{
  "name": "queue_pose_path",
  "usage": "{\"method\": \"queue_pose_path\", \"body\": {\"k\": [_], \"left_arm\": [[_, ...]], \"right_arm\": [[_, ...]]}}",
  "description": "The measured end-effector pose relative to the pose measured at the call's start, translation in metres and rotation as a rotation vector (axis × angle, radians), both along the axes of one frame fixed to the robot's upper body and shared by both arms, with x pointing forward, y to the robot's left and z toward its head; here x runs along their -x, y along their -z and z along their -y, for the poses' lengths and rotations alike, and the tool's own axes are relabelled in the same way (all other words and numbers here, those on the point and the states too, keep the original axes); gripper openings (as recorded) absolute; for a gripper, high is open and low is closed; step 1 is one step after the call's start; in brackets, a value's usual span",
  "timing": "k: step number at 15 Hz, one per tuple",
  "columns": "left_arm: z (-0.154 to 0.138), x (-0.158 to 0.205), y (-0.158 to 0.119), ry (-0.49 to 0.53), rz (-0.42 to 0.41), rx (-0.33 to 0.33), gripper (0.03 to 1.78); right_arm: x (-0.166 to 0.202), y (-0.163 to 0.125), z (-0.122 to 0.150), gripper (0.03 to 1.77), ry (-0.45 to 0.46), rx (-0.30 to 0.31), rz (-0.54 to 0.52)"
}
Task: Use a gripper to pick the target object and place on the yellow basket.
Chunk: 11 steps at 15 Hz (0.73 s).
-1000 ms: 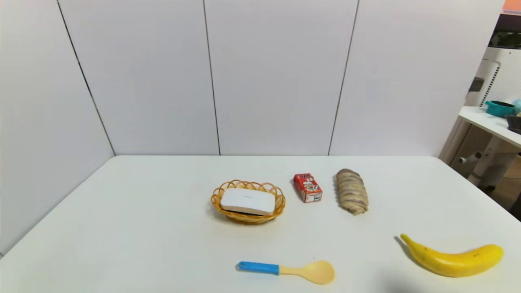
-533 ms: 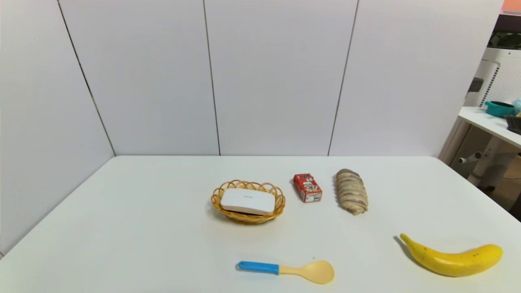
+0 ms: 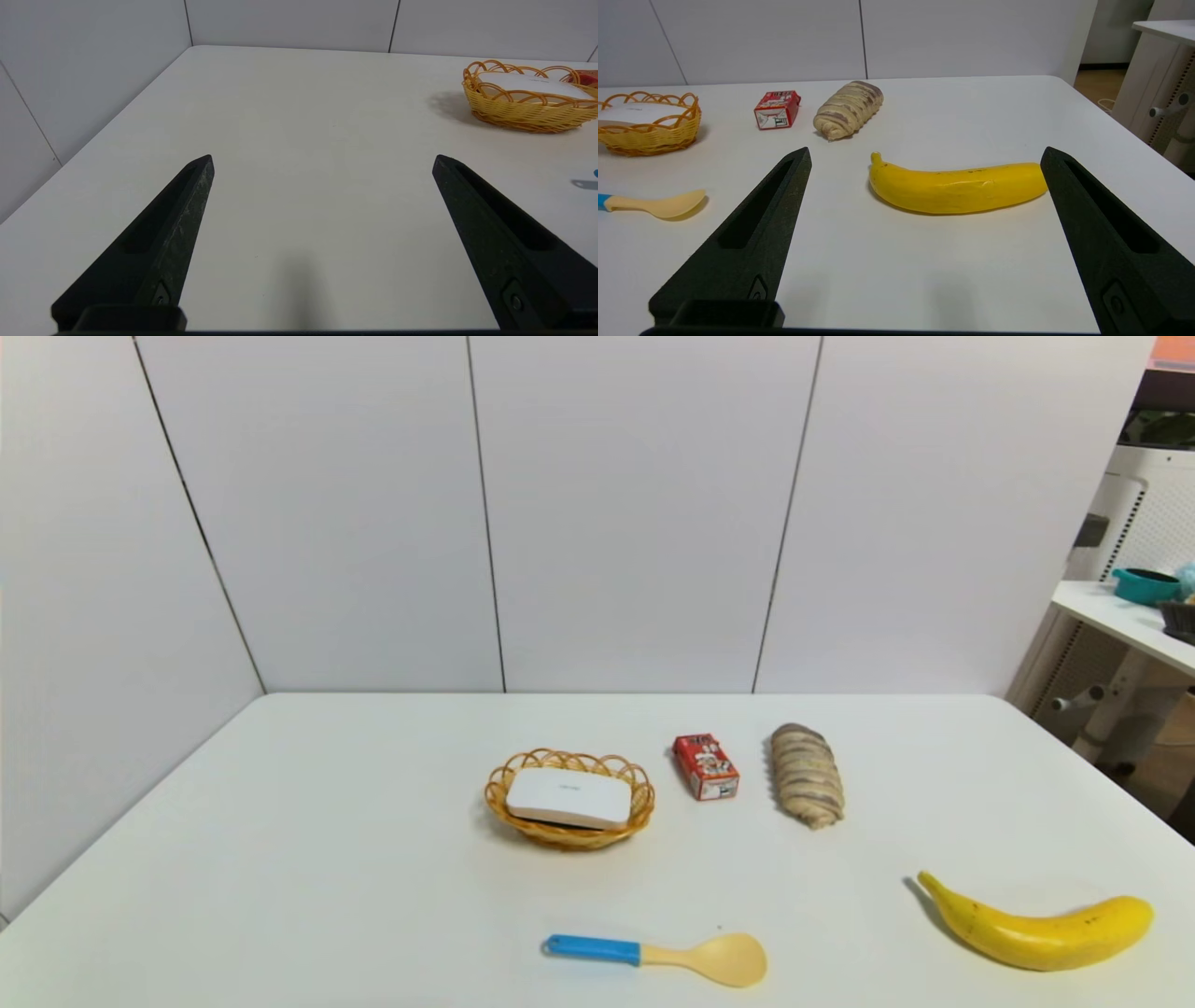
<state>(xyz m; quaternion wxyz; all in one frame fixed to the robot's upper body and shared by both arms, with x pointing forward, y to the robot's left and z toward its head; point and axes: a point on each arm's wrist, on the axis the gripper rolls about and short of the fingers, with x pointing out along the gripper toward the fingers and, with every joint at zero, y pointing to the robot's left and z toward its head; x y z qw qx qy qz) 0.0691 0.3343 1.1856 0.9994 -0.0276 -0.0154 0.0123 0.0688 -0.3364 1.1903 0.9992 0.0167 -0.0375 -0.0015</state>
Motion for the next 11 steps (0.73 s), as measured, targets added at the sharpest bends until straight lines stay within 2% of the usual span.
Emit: {"method": "queue_pose_path", "body": {"k": [5, 9, 11], "left_arm": [[0.0, 0.0, 0.0, 0.0, 0.0, 0.0, 1.69], [0.0, 0.0, 0.0, 0.0, 0.0, 0.0, 1.69], [0.0, 0.0, 0.0, 0.0, 0.0, 0.0, 1.69]], "right_arm": [[0.0002, 0.0003, 0.0006, 1.69, 0.026, -0.028, 0.004], [0.0003, 0.0002, 0.0006, 1.69, 0.026, -0.013, 0.004], [0.0003, 0.0003, 0.0006, 1.69, 0.025, -0.033, 0.004]]}}
